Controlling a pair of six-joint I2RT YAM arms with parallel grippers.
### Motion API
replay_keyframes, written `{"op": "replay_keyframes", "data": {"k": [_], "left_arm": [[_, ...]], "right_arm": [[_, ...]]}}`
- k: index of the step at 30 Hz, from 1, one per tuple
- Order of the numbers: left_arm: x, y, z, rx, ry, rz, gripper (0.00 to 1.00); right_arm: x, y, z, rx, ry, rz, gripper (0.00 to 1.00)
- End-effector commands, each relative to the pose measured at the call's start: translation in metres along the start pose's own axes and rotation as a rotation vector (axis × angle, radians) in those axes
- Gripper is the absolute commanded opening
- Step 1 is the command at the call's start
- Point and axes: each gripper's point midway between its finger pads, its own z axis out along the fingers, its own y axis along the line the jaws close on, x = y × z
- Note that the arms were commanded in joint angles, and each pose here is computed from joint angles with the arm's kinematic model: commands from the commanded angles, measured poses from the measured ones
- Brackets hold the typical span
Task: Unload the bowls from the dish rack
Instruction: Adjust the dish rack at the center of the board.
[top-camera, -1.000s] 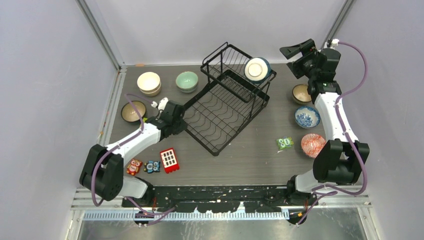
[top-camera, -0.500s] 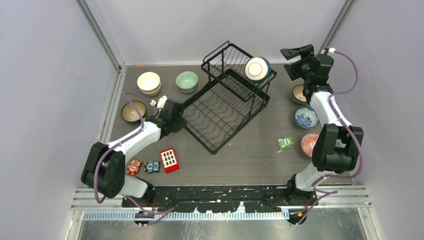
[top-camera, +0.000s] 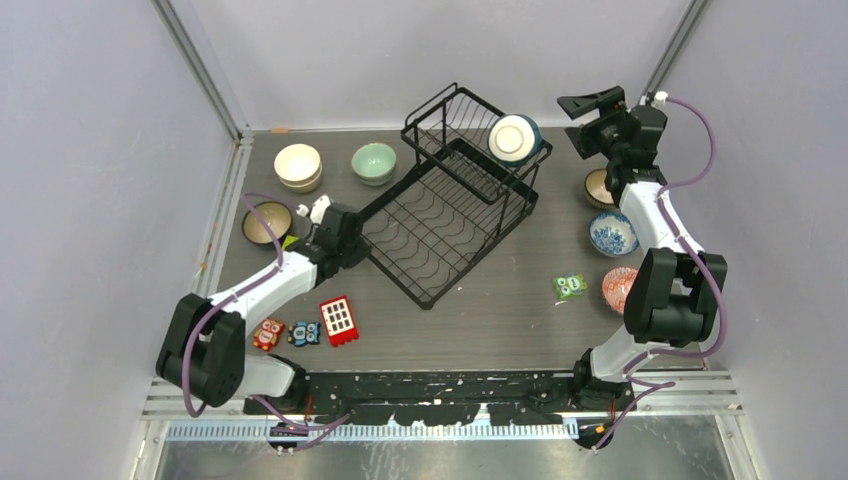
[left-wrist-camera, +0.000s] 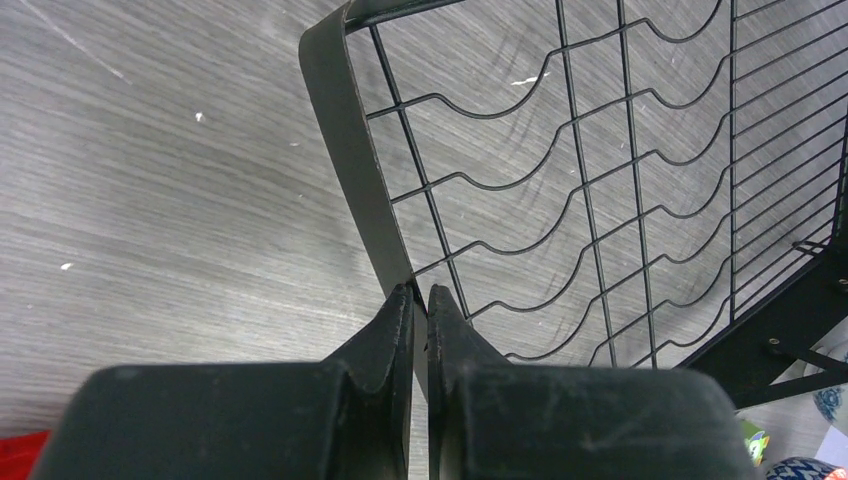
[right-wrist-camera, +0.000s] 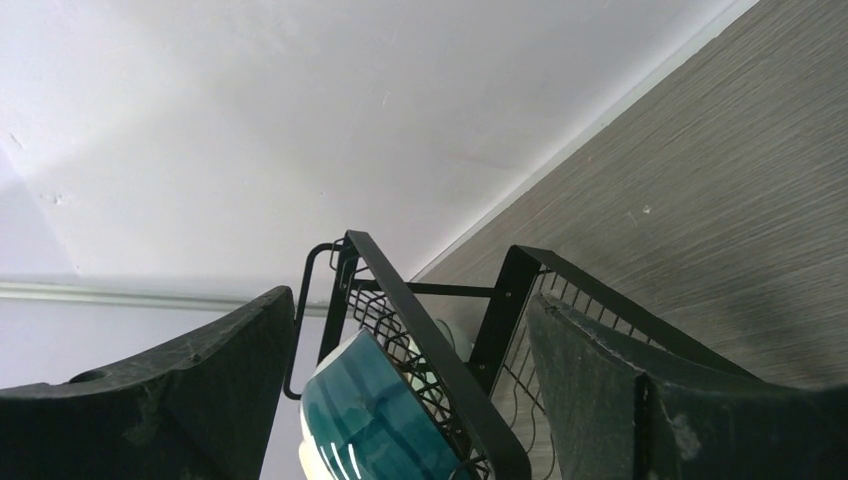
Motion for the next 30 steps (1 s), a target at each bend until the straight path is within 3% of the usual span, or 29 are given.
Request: {"op": "replay_keyframes", "data": {"k": [1,10,16,23,30], "left_arm": [[0.05,0.098,-0.019,-0.295,0.187,0.155,0.05],[0.061,0.108,-0.018,-0.317,0.214,0.147,0.01],[0.067,0.113,-0.018,-0.316,0.227,0.146,0.0],[0.07,0.112,-0.017,-0.294,0.232,0.137,0.0],[0.071,0.11,-0.017,-0.288,0.234,0.138,0.0]], "right_arm": [[0.0,0.056,-0.01,-0.124,0.031,-0.101,0.89],[0.021,0.048,-0.003,-0.075,0.09,-0.101,0.87],[0.031,0.021,-0.009,-0.014,0.074,0.025,0.79],[0.04,0.0,-0.031,0.006,0.055,0.138,0.77],[0.054,-0.012,-0.043,0.017,0.075,0.2,0.66]]}}
